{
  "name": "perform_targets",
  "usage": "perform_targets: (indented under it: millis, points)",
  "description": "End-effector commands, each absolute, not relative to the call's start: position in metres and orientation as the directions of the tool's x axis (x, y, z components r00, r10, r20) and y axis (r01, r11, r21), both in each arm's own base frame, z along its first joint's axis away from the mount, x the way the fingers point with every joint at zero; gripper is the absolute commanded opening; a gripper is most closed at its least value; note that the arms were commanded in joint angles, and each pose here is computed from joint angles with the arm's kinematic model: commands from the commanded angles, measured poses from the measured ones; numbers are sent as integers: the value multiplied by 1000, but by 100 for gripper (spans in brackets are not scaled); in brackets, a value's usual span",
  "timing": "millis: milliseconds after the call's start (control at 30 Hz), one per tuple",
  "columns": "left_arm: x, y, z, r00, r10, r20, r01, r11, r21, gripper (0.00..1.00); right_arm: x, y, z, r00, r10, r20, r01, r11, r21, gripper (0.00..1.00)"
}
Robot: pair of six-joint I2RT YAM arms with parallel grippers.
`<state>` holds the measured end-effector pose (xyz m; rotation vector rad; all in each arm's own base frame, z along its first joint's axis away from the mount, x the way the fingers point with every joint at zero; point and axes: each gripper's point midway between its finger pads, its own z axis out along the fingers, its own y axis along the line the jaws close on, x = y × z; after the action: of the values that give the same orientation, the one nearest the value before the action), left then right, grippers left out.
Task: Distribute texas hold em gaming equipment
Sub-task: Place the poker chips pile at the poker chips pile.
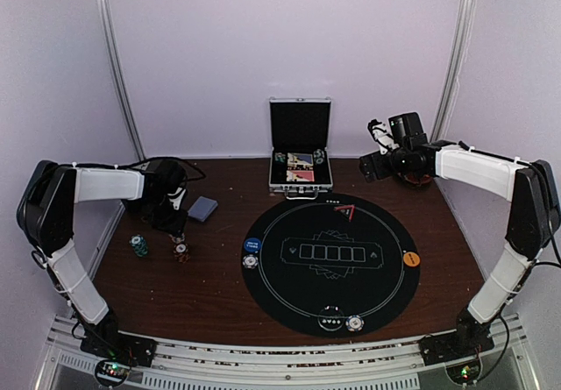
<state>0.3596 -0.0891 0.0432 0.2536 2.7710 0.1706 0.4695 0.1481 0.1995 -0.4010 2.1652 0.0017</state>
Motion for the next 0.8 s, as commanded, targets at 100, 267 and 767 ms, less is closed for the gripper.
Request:
perform_targets:
  millis: [100, 267, 767]
  points:
    - [368, -93, 43, -913, 201, -356, 165, 978, 130, 26, 469, 147, 203, -533, -283, -797, -289, 947, -142, 100]
    - [368, -93, 42, -913, 204, -354, 168, 977, 131, 26, 469, 147, 204, -533, -282, -798, -288, 947, -142, 100]
    - [368, -92, 40, -914, 206, -351, 167, 976, 138, 42, 468, 148, 206, -529, -283, -800, -292, 946, -142, 100]
